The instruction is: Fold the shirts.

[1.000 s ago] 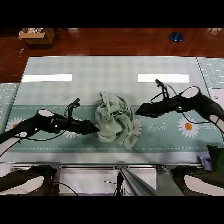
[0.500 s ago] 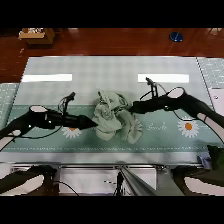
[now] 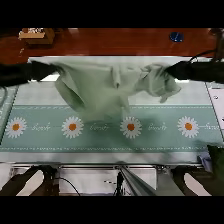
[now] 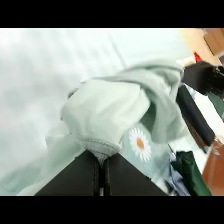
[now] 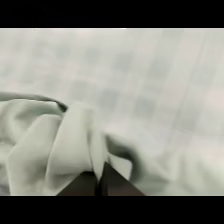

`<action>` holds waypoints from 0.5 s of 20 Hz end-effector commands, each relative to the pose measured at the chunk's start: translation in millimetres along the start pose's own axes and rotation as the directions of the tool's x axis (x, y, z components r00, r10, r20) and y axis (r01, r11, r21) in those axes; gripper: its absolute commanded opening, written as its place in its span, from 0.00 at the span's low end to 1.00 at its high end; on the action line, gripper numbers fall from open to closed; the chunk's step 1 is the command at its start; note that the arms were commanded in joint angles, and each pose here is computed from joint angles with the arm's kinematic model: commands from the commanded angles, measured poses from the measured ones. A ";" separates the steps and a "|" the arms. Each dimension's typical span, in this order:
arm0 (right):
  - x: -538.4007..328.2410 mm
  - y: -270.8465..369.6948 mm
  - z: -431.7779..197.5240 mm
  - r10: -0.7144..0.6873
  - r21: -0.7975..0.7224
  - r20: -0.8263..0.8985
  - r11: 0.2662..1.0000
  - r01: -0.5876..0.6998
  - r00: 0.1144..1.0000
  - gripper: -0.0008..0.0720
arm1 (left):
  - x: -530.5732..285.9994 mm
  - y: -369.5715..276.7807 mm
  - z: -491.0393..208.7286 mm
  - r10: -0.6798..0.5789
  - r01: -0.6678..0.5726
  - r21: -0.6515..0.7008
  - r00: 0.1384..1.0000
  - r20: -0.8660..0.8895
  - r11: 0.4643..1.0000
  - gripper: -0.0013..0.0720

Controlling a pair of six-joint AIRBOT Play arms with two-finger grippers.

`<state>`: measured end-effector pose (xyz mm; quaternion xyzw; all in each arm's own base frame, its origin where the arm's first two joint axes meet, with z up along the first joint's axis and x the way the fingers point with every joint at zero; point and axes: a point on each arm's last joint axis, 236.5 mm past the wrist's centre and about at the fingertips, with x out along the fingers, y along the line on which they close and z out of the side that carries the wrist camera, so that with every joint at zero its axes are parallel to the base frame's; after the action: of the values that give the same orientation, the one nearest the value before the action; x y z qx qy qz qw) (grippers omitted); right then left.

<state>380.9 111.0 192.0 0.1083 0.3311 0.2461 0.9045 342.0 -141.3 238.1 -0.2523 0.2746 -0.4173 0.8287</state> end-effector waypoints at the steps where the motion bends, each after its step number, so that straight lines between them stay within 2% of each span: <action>1: -71.3 31.4 57.1 -0.030 -0.102 0.196 0.993 0.051 0.980 0.04 | -39.7 -69.4 68.3 0.010 -0.039 0.203 0.990 0.142 0.978 0.04; 7: -158.3 72.0 112.6 -0.073 -0.190 0.365 0.970 0.151 0.928 0.04 | -84.4 -180.8 118.9 -0.037 -0.106 0.500 0.963 0.267 0.859 0.04; 10: -189.0 79.1 109.8 -0.132 -0.190 0.346 0.960 0.207 0.929 0.04 | -106.2 -200.9 124.5 0.074 -0.248 0.543 0.944 0.321 0.802 0.04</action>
<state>322.4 87.8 387.0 0.0324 0.1483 0.2061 0.9667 280.5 -141.2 456.2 -0.0702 0.0557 -0.4124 0.9066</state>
